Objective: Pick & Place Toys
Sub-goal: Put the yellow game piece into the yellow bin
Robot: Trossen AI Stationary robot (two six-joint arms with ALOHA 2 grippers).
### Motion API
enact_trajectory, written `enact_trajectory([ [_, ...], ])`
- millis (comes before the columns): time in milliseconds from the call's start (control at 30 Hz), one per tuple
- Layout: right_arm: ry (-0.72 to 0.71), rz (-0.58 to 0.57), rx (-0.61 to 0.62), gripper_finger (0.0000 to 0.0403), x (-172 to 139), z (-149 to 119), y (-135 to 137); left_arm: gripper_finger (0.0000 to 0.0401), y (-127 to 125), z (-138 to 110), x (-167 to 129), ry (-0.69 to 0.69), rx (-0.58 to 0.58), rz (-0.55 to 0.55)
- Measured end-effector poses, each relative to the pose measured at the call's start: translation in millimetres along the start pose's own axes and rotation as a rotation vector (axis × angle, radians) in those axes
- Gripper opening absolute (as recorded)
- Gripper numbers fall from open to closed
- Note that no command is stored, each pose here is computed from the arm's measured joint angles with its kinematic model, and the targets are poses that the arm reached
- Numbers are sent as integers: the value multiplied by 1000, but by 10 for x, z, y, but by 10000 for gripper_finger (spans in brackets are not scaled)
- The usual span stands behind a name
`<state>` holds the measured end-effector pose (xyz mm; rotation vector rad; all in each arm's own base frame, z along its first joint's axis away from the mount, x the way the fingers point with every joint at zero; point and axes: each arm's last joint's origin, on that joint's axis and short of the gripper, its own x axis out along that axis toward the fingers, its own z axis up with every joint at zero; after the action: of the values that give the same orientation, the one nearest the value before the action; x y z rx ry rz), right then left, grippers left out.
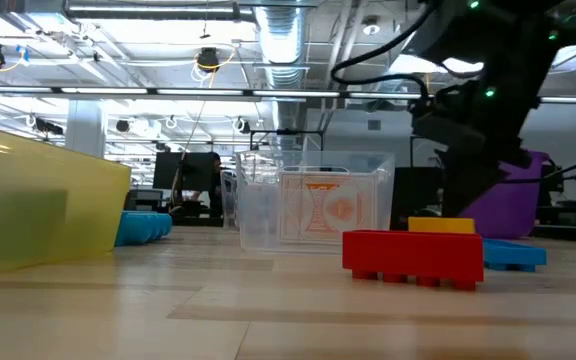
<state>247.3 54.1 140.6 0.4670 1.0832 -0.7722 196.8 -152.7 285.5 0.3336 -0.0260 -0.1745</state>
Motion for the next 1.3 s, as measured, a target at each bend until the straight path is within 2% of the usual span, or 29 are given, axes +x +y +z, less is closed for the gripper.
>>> enact_trajectory([
  [200, -21, -12, -31, 9, -109, -213, 60, 204, 0, 0, 0, 0, 0, 0],
  [333, -20, -10, -39, 44, -289, -298, 57, 204, 0, 0, 0, 0, 0, 0],
  [433, -63, 25, -26, 92, -447, -313, 52, 204, 0, 0, 0, 0, 0, 0],
  [533, -98, 52, -23, 157, -533, -308, 34, 204, 0, 1, 0, -1, 0, 0],
  [733, -47, 84, -93, 292, -508, -306, 71, 204, 0, 1, 0, -1, -1, 0],
  [867, -29, 101, -157, 348, -447, -285, 117, 204, 1, 2, 0, -2, -1, 1],
  [1000, -13, 82, -169, 372, -400, -244, 101, 204, 2, 3, 0, -3, -2, 2],
  [1300, 8, 84, -229, 372, -342, -190, 60, 204, 1, 3, 0, -3, -2, 1],
])
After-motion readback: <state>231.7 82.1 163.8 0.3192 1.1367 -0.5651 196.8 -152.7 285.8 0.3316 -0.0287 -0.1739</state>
